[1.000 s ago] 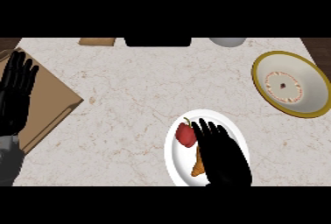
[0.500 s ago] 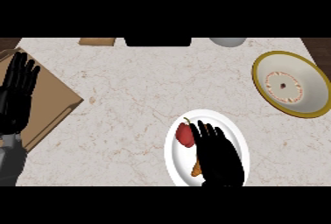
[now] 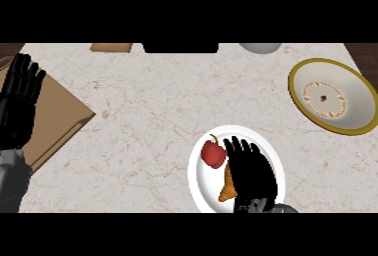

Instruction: Pick the croissant from the plate and place it in the bowl

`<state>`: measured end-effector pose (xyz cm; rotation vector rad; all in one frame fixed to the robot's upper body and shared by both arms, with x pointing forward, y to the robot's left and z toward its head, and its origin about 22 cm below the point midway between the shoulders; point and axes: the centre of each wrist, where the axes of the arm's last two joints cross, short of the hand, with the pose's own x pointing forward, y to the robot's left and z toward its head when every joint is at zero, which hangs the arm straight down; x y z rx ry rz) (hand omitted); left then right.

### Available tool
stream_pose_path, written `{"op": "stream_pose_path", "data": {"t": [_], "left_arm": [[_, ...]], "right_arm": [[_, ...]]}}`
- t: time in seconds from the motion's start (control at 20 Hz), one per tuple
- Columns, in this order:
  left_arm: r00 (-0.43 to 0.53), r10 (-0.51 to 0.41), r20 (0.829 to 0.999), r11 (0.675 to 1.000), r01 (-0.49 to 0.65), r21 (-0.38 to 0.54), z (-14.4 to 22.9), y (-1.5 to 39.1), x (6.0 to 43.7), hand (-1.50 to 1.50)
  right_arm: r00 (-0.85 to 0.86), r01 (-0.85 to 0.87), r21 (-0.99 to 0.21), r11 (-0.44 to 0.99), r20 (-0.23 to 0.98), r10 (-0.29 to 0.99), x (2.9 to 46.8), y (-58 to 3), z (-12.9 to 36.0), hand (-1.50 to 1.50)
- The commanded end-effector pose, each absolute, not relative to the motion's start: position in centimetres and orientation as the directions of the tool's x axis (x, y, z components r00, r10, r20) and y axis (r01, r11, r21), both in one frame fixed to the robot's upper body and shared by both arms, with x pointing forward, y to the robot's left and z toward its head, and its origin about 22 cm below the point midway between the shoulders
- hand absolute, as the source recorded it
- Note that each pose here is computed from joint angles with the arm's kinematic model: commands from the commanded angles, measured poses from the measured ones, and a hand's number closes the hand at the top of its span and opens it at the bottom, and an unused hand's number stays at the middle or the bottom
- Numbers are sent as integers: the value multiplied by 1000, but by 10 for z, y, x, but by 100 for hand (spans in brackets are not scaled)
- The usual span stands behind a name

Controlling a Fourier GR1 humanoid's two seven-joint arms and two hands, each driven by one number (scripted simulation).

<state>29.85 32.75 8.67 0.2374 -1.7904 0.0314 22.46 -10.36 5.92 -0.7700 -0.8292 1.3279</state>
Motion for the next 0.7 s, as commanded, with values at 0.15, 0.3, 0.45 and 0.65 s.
{"op": "stream_pose_path", "data": {"t": [0.15,0.3,0.45,0.65], "left_arm": [[-198,-136,971,977,-187,99,75,339,289,0],[-195,-135,971,978,-181,100,79,332,293,0],[-214,-153,965,973,-201,110,81,331,298,0],[-197,-153,968,974,-195,114,85,334,293,0]], "right_arm": [[135,-518,-848,111,48,990,231,-114,41,-150],[152,-509,-853,116,43,987,215,-109,33,-150],[111,-512,-856,76,22,994,227,-130,36,-150],[41,-424,-903,73,61,997,217,-124,23,150]]}}
